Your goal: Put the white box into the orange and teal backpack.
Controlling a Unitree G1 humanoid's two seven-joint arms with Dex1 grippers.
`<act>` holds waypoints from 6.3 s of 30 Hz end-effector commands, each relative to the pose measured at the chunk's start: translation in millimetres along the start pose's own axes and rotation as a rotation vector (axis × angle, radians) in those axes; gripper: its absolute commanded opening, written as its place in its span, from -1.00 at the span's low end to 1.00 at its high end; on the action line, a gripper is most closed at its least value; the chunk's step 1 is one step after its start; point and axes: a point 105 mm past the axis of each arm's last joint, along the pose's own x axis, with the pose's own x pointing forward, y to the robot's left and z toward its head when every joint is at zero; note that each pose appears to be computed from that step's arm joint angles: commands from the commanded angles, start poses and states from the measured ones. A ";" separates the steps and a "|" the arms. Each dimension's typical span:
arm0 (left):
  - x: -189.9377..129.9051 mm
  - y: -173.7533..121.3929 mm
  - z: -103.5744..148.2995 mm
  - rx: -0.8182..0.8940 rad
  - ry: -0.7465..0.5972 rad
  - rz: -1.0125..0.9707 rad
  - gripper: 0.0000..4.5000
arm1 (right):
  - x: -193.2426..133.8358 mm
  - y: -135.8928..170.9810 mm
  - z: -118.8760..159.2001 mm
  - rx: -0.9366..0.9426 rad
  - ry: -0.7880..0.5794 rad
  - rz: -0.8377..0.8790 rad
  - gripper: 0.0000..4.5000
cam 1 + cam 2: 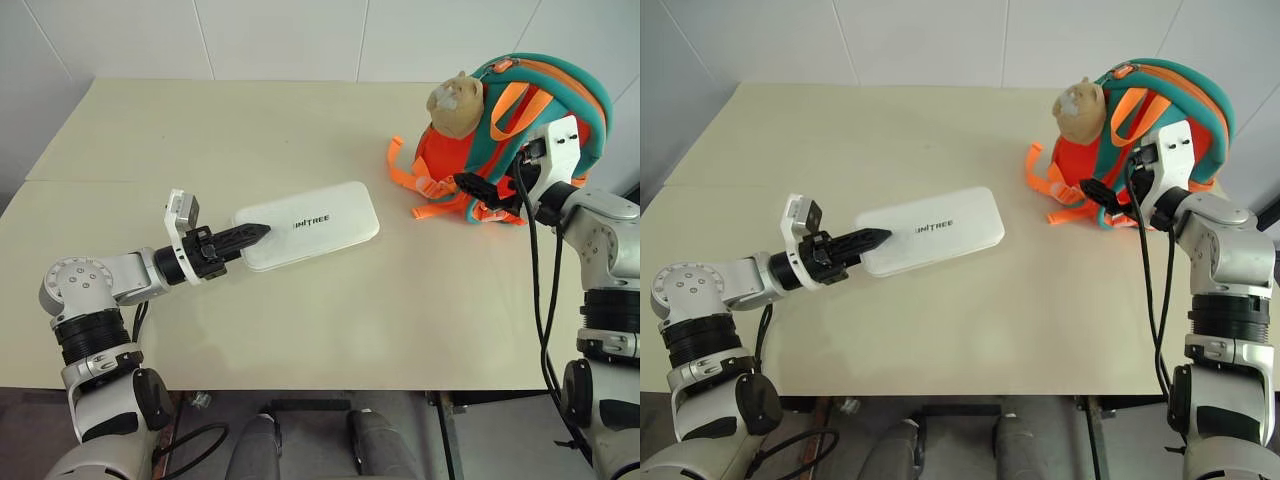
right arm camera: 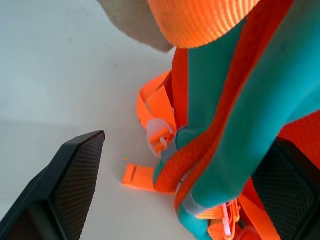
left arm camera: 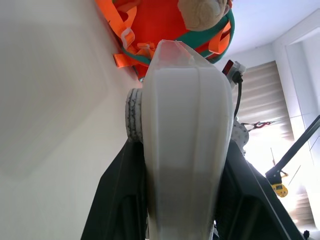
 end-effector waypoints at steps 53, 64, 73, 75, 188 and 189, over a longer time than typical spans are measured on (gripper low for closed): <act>-81.6 -59.3 113.8 0.694 -0.160 0.126 -0.45 | -112.6 214.0 87.1 -0.127 -0.126 1.142 -1.00; -83.4 -111.6 94.3 1.002 -0.144 -0.248 -0.45 | -95.4 190.8 50.1 -0.097 -0.020 1.014 -1.00; -71.8 -105.2 72.4 1.007 0.045 -0.288 -0.45 | -91.5 188.3 43.3 -0.107 -0.003 1.005 -1.00; -65.7 -99.6 68.5 1.008 0.105 -0.286 -0.45 | -90.4 187.8 42.9 -0.113 -0.001 1.004 -1.00; 16.8 10.4 23.4 0.922 0.519 0.162 -0.48 | -88.7 204.0 16.6 -0.047 -0.084 0.903 -0.69; 12.6 5.2 25.2 0.922 0.496 0.147 -0.37 | -88.9 200.7 16.4 -0.061 -0.069 0.885 -0.57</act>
